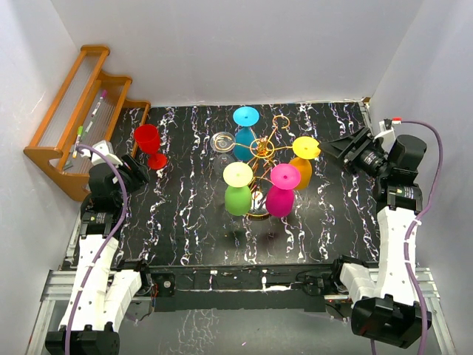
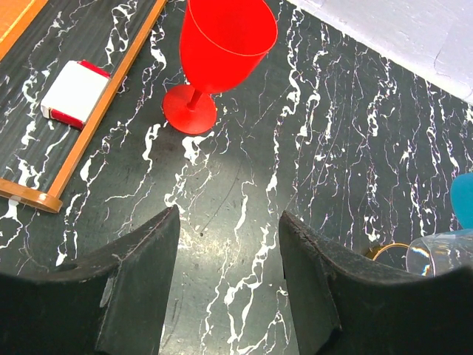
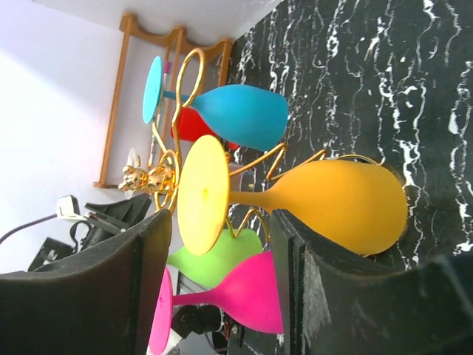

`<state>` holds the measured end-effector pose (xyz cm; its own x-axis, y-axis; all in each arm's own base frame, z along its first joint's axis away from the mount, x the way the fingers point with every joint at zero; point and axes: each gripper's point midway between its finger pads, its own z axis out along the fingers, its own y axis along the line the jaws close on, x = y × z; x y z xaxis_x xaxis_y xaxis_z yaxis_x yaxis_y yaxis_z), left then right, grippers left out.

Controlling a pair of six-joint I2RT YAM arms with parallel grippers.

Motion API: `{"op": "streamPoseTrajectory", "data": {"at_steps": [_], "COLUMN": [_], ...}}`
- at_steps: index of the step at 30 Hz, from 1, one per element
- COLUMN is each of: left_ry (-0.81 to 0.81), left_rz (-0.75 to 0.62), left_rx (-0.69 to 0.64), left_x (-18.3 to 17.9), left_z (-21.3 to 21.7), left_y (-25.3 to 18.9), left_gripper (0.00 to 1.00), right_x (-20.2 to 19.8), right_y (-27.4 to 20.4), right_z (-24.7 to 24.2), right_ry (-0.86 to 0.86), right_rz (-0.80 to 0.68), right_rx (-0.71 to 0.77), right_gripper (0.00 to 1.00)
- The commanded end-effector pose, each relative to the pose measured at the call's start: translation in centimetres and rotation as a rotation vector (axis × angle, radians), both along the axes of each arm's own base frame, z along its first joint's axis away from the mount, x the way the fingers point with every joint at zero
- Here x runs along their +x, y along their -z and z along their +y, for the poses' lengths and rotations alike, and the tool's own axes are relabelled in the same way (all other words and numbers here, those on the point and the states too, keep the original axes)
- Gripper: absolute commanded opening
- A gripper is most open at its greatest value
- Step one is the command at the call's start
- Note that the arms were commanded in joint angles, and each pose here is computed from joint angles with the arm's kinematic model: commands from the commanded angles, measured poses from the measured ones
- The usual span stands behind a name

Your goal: Take the wine glass off the wine glass rack

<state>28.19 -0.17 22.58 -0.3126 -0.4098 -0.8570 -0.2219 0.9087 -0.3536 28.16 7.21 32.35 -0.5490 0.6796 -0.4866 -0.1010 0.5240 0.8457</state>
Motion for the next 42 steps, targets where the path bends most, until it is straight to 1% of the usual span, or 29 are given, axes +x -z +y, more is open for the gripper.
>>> {"op": "streamPoseTrajectory", "data": {"at_steps": [1,4,7,13,24,32,38,40,42], "left_ry": [0.008,0.009,0.010,0.009,0.014,0.014,0.014,0.013,0.015], "left_rz": [-0.017,-0.016,-0.012,-0.007,0.000,0.005,0.010,0.009,0.011], "left_rx": [-0.003,-0.004,-0.006,-0.006,-0.011,-0.010,-0.008,-0.008,-0.008], "left_x": [-0.2,-0.1,-0.2,-0.2,-0.1,0.0,0.1,0.1,0.1], "left_z": [-0.1,-0.1,-0.2,-0.2,-0.3,-0.3,-0.2,-0.2,-0.3], "left_y": [-0.2,-0.1,0.0,0.1,0.3,0.5,0.6,0.6,0.6], "left_gripper": [0.54,0.54,0.54,0.54,0.54,0.54,0.54,0.54,0.54], "right_x": [-0.9,-1.2,-1.2,-0.6,0.6,1.2,1.1,1.0,0.9], "right_y": [-2.5,-2.3,-1.8,-1.0,-0.9,-0.9,-0.9,-1.1,-1.4], "right_z": [1.0,1.4,1.6,1.6,1.6,1.9,2.0,2.0,1.9], "right_ry": [-0.073,-0.101,-0.112,-0.117,-0.128,-0.152,-0.148,-0.141,-0.128], "right_rz": [-0.119,-0.119,-0.109,-0.088,-0.109,-0.100,-0.087,-0.088,-0.094], "right_rx": [0.001,0.009,0.015,0.008,0.010,0.001,-0.001,-0.004,-0.007], "right_gripper": [0.56,0.50,0.47,0.46,0.42,0.31,0.12,0.09,0.08]}}
